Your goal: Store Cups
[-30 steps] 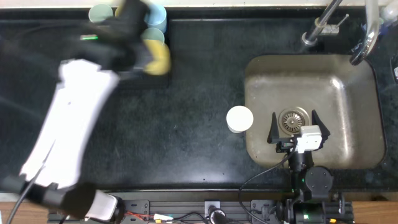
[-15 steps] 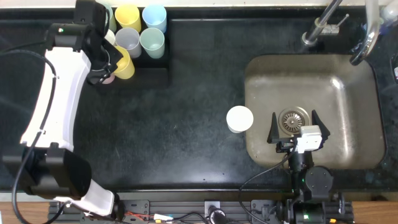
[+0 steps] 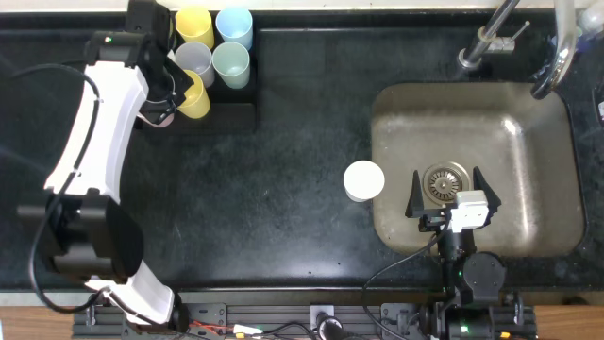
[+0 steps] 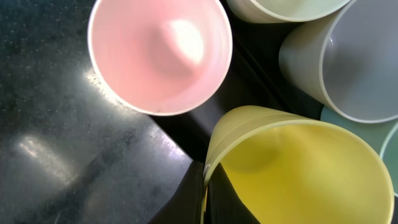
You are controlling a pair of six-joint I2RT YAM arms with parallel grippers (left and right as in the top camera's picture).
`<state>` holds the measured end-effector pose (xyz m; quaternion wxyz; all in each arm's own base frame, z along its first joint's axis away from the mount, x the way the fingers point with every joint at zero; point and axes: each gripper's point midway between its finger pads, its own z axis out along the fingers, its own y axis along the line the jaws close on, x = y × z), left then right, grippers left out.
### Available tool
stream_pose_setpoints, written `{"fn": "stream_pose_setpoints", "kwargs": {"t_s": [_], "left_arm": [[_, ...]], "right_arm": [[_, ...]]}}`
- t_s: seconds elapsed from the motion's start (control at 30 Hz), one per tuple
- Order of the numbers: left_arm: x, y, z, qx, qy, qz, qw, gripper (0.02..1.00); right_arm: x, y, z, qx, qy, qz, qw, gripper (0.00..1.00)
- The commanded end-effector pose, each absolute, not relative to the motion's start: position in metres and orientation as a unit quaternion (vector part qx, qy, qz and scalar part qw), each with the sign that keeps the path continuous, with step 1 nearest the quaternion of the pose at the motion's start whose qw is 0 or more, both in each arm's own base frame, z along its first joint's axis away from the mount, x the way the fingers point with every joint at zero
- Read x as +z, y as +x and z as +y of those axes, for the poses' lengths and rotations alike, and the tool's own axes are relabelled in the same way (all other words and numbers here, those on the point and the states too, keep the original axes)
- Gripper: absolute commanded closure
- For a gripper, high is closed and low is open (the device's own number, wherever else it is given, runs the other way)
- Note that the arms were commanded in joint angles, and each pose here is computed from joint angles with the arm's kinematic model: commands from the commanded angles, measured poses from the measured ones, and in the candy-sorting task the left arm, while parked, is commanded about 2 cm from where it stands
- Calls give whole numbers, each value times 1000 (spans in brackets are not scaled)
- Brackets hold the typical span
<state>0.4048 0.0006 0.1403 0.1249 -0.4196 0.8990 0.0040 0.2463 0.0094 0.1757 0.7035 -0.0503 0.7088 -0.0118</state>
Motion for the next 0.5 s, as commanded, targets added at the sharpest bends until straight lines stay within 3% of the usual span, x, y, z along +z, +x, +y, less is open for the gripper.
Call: {"fn": "stream_pose_setpoints", "kwargs": {"t_s": [0.03, 0.5], "left_arm": [[136, 409, 0, -2, -425, 897, 123, 982], [120, 407, 3, 9, -429, 898, 98, 982]], "right_arm": [[172, 247, 10, -12, -52, 709, 703, 3], [172, 247, 10, -12, -52, 709, 703, 3]]}}
